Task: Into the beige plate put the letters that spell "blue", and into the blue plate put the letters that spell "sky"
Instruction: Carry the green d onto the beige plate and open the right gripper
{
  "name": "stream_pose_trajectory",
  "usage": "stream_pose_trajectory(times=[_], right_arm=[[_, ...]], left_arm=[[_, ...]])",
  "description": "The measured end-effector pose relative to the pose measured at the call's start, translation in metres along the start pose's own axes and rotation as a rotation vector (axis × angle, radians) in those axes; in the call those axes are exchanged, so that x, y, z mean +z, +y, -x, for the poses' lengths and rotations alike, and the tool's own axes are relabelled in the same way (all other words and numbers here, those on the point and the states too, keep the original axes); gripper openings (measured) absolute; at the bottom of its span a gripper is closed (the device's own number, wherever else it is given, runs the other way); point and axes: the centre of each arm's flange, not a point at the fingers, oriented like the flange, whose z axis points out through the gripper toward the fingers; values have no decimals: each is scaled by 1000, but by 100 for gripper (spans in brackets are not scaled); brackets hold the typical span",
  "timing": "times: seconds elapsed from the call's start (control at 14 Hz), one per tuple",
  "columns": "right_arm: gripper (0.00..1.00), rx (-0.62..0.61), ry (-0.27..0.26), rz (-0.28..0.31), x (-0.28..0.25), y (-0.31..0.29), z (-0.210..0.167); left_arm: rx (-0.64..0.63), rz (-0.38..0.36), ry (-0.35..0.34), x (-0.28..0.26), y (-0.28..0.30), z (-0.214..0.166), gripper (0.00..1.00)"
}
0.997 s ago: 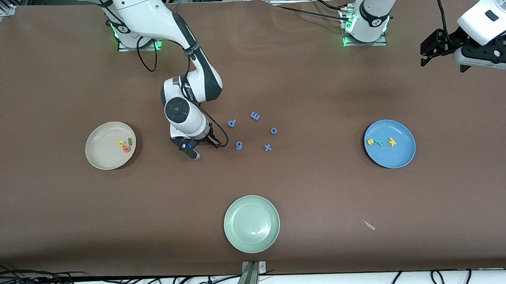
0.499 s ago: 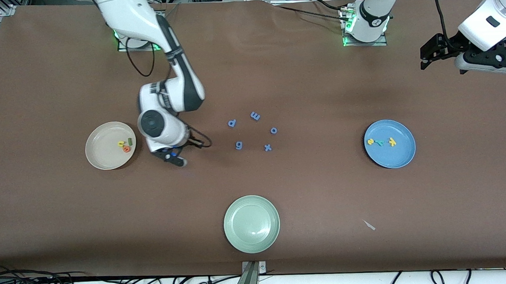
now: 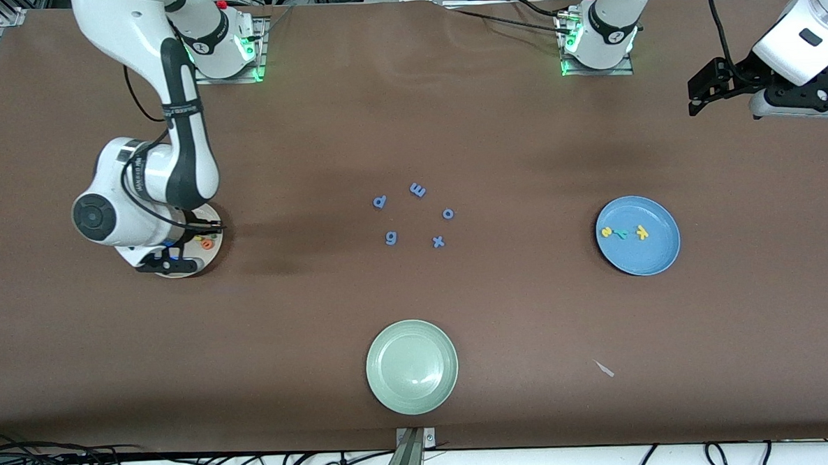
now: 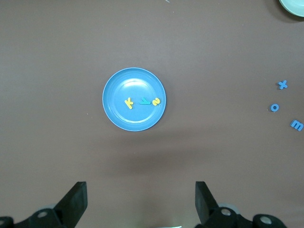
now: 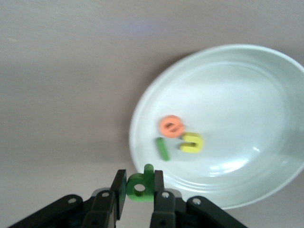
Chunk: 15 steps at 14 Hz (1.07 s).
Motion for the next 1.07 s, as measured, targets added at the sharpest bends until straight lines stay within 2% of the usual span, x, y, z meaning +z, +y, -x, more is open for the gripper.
stream_pose_trajectory(times=[0.21,0.28,0.43,0.57,0.78,1.07], right_arm=[[27,17,-24,21,16,16,-2],[33,17,-26,27,17,16,-4],[53,2,-31,20,6,8,-8],[73,-29,-69,-5,-25,-14,-13],[100,-1,-83,-18,-70,-46,-18],[100,33,-116,-6,-86,-87,-9]], left_arm=[[0,0,0,0,0,0,100],[0,0,0,0,0,0,100],[-1,0,0,0,0,0,100],[-1,0,1,-1,0,0,100],[-1,0,2,-1,0,0,100],[-2,0,2,-1,0,0,100]])
